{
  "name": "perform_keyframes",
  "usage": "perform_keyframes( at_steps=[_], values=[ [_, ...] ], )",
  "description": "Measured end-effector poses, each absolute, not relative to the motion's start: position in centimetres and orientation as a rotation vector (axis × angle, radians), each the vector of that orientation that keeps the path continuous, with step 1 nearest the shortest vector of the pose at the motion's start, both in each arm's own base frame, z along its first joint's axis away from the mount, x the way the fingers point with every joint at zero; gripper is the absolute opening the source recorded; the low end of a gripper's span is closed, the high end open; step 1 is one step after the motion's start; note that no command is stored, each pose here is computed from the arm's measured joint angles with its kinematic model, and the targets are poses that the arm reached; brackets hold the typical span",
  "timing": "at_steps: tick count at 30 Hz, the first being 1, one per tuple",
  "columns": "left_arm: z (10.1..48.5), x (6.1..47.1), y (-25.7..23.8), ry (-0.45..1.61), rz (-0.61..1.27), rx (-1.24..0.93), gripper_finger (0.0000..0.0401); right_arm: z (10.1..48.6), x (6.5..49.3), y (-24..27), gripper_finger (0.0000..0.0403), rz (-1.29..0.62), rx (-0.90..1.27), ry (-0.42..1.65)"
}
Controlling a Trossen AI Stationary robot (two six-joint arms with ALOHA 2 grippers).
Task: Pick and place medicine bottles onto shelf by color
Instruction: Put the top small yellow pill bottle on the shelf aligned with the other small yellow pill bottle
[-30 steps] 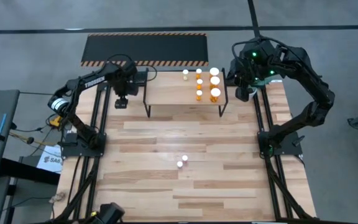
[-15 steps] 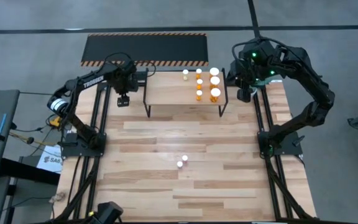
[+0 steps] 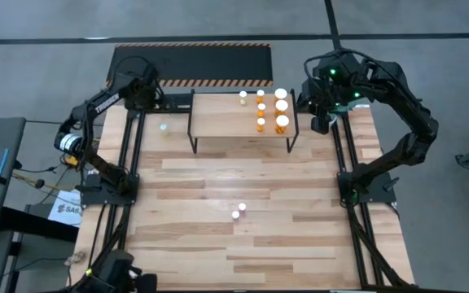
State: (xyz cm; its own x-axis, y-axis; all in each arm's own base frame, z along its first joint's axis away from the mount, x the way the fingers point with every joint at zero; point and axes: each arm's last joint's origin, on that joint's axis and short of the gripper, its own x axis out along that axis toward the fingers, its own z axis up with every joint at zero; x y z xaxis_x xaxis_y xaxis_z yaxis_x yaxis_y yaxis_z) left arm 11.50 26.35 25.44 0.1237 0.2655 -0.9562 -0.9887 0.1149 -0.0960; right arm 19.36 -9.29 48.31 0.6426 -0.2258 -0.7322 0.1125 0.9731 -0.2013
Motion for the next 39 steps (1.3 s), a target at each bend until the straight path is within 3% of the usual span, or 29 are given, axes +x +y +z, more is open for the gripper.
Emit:
perform_keyframes(
  at_steps=[10, 15, 39],
  values=[
    [24.5, 11.5, 27.0, 0.805, 1.339, -1.279, 0.0256, 48.3, 19.4, -9.3, 0.0065, -0.179, -0.171, 0.856],
    [22.1, 11.2, 27.8, 0.894, 1.322, -1.429, 0.0256, 48.1, 19.1, -9.2, 0.0065, -0.163, -0.177, 0.886],
    [18.9, 13.2, 26.5, 1.059, 1.337, -1.481, 0.0256, 47.9, 18.9, -9.0, 0.0065, -0.108, -0.255, 0.930]
  ],
)
